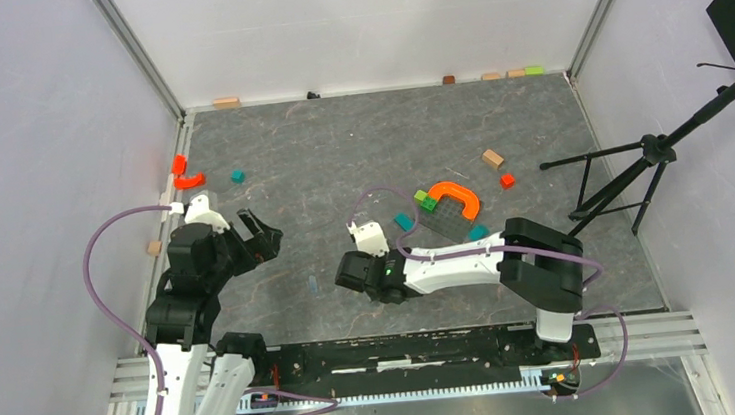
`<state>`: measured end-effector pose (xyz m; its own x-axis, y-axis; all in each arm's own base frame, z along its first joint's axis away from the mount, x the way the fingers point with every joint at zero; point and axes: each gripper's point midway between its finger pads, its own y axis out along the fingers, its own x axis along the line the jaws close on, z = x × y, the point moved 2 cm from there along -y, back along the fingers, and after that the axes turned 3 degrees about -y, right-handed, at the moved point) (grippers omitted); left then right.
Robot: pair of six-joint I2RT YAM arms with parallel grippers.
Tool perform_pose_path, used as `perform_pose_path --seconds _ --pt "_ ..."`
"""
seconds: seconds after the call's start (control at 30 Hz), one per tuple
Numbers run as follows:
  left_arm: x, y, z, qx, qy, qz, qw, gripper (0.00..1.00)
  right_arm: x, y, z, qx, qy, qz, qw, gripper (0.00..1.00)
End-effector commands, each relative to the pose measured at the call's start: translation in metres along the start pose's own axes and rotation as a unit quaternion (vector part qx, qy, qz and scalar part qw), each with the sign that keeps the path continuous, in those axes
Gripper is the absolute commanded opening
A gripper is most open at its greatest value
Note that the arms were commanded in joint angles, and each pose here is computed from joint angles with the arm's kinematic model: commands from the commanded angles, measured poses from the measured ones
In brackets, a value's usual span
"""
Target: Insert the pens into the pen caps
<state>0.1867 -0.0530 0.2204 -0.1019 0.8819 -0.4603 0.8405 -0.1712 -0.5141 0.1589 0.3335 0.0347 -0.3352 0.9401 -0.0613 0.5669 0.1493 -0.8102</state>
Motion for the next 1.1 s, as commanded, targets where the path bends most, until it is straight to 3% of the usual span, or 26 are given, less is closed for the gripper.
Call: perform_pose_path --seconds 0.0,0.5,0.9,1.07 --pt "-0.007 0.001 -0.005 -0.009 0.007 0.019 1.0 1.0 -0.014 -0.002 -0.001 -0.012 -0.004 0.017 1.0 0.5" --pt "-0.006 0.003 -0.005 -0.007 0.006 0.014 1.0 1.0 -0.069 -0.01 0.013 -0.018 -0.031 0.048 0.998 0.47" --pt "-0.004 0.004 -0.005 -0.008 0.004 0.01 1.0 1.0 -0.064 -0.002 -0.001 -0.024 -0.106 -0.047 0.993 0.44" --pt "-0.003 0.005 -0.005 -0.008 0.004 0.008 1.0 1.0 -0.072 0.005 0.008 0.005 -0.084 -0.074 0.994 0.41"
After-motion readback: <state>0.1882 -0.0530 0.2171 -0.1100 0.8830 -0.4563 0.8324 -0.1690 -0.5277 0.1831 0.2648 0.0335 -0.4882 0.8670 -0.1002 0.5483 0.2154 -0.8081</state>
